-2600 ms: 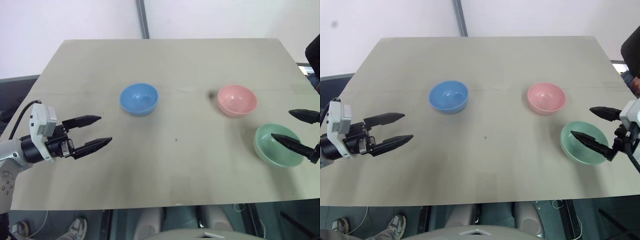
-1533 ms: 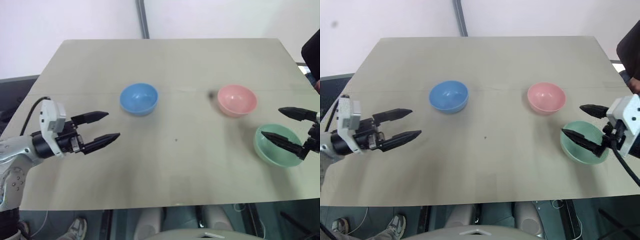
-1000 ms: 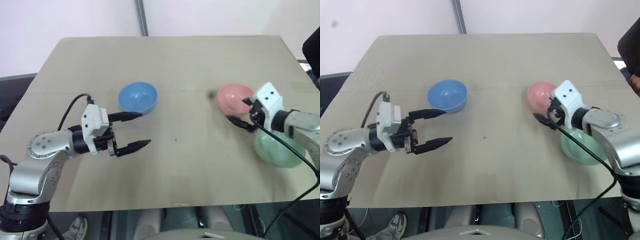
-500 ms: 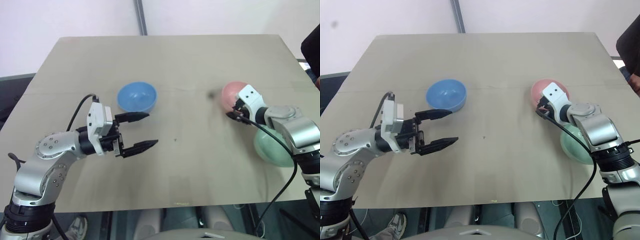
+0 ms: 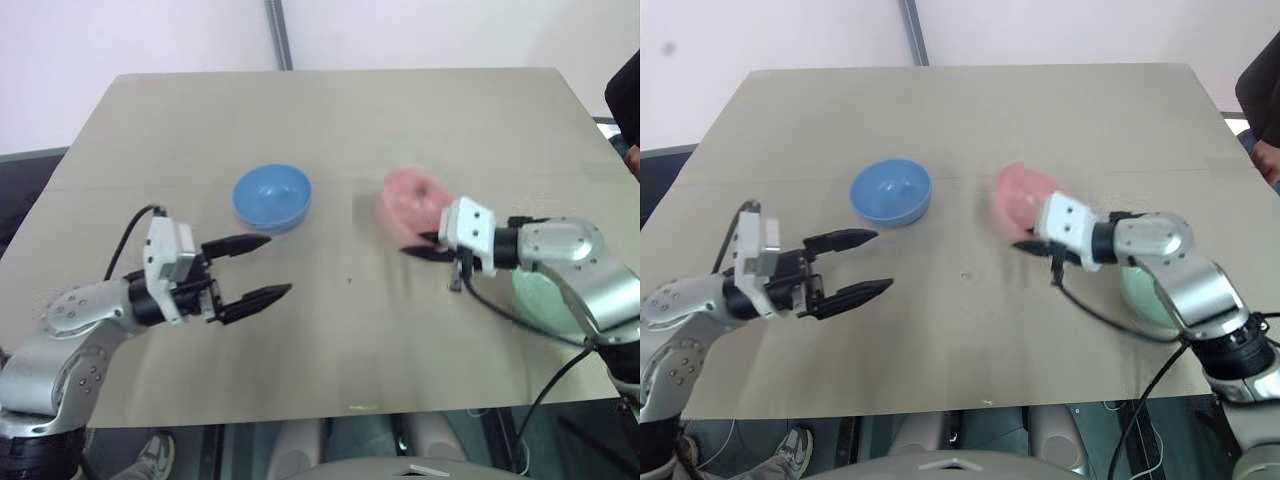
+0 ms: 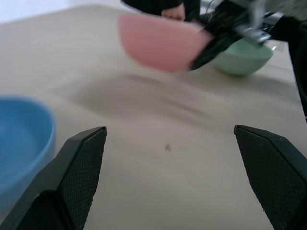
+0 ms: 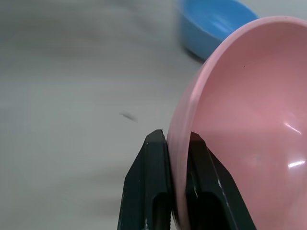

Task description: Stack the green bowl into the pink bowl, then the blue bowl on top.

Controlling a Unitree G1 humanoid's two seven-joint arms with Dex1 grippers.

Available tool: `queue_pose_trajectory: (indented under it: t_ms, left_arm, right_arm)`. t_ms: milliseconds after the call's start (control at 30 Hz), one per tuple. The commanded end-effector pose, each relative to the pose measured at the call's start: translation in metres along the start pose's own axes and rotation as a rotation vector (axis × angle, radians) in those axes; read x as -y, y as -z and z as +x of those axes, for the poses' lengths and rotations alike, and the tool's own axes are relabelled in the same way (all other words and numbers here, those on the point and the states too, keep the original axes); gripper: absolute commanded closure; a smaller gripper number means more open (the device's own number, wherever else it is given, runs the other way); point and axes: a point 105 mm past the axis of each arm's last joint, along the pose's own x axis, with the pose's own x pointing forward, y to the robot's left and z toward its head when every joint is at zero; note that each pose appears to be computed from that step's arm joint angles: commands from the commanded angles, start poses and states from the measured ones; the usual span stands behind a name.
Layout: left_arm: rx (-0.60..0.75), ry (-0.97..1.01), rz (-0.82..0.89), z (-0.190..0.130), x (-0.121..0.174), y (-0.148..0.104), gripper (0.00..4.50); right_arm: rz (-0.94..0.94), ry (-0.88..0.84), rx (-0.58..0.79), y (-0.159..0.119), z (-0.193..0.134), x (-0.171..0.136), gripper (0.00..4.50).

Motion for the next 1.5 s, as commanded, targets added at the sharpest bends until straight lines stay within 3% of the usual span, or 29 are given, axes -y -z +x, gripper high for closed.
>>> queue_pose_trajectory:
  t_ms: [33, 400, 733, 833, 1000, 1333, 1500]
  left_arm:
    - [0.005, 0.032, 0.015, -0.021, 0.003, -0.003, 0.0]
    - [-0.001, 0.053, -0.047, -0.052, 0.012, 0.008, 0.0]
    - [0.003, 0.044, -0.041, -0.048, 0.011, 0.007, 0.0]
    - [0.01, 0.046, -0.036, -0.045, 0.01, 0.005, 0.0]
    - [0.036, 0.045, -0.033, -0.038, 0.008, 0.0, 0.0]
    - [0.09, 0.154, -0.036, -0.013, 0.013, -0.011, 0.0]
    - [0.108, 0.32, -0.005, 0.014, 0.023, -0.025, 0.0]
  right_arm:
    - [-0.14, -0.107, 0.049, -0.015, 0.019, -0.026, 4.43]
    - [-0.303, -0.1, 0.021, -0.008, 0.049, -0.014, 4.43]
    - [-0.349, -0.166, -0.002, 0.0, 0.061, -0.022, 4.43]
    - [-0.33, -0.179, -0.017, 0.004, 0.063, -0.022, 3.2]
    - [-0.332, -0.129, -0.024, 0.005, 0.057, -0.016, 0.78]
    - [-0.067, 0.037, 0.113, -0.04, -0.004, -0.003, 0.78]
    - [0.213, 0.374, -0.042, -0.019, -0.063, 0.014, 0.78]
